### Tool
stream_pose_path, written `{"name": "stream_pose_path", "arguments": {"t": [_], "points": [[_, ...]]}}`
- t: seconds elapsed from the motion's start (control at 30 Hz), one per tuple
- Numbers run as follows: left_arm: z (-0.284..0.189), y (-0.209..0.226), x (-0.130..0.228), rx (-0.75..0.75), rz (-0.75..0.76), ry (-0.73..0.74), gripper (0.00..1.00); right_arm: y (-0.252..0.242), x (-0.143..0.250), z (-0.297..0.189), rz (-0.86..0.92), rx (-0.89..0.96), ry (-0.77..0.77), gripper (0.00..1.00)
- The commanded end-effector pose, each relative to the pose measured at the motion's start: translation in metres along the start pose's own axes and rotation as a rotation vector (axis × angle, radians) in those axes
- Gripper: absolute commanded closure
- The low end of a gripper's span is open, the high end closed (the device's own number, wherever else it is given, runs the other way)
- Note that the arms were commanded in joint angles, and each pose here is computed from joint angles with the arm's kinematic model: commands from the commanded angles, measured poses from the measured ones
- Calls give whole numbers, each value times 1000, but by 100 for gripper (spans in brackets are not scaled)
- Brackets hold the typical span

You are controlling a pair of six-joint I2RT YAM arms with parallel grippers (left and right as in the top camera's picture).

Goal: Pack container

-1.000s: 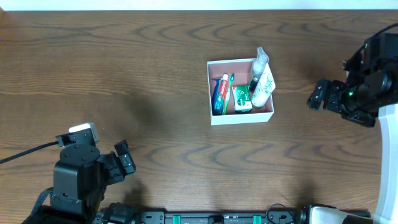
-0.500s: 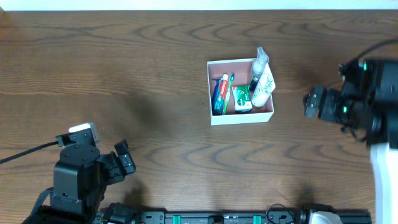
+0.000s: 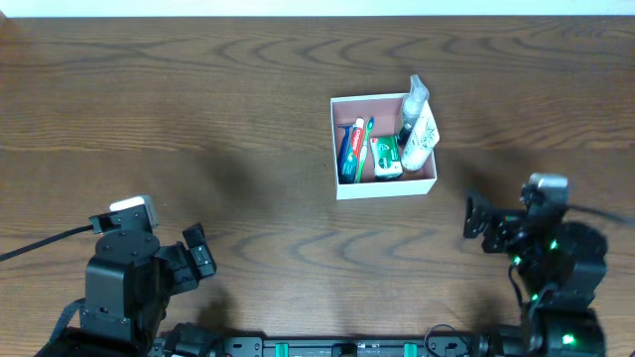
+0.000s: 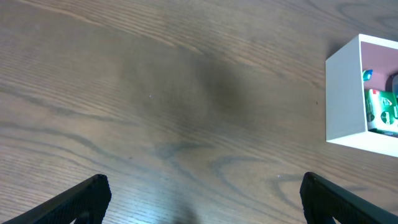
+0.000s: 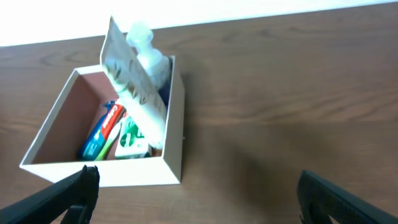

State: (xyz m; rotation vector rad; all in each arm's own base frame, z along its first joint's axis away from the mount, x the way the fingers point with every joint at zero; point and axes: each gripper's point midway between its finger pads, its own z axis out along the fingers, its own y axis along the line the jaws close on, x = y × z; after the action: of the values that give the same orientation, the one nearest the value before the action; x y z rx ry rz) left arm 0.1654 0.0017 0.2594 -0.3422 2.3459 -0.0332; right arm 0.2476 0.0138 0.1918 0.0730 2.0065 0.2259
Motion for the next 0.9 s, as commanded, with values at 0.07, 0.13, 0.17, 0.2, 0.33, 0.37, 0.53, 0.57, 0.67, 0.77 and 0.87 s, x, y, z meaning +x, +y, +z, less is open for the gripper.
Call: {"name": "stream_pose_path", "arguments": {"t": [0.07, 0.13, 0.17, 0.2, 0.33, 0.37, 0.53, 0.57, 0.67, 0.77, 0.87], "points": [[0, 2, -1, -10, -14, -4, 2, 13, 25, 8, -46, -105, -69, 1], [0, 2, -1, -10, -14, -4, 2, 16, 30, 12, -58, -137, -112, 1], [0, 2, -1, -10, -14, -4, 2, 17, 32, 13, -64, -147, -128, 1], [0, 2, -1, -10, -14, -4, 2, 18, 34, 13, -70, -159, -146, 1], [0, 2, -1, -10, -14, -4, 2, 23, 41, 15, -91, -188, -190, 1], [0, 2, -1, -10, -14, -4, 2, 24, 42, 15, -95, -193, -199, 1], [0, 2, -1, -11, -14, -4, 2, 27, 43, 11, -110, -205, -247, 1], [0, 2, -1, -10, -14, -4, 2, 27, 41, 10, -113, -205, -257, 1], [0, 2, -1, -10, -14, -4, 2, 26, 37, 7, -118, -196, -287, 1], [0, 2, -1, -11, -13, -3, 2, 26, 32, 3, -123, -189, -313, 1], [0, 2, -1, -10, -14, -4, 2, 26, 30, 2, -125, -188, -325, 1]]}}
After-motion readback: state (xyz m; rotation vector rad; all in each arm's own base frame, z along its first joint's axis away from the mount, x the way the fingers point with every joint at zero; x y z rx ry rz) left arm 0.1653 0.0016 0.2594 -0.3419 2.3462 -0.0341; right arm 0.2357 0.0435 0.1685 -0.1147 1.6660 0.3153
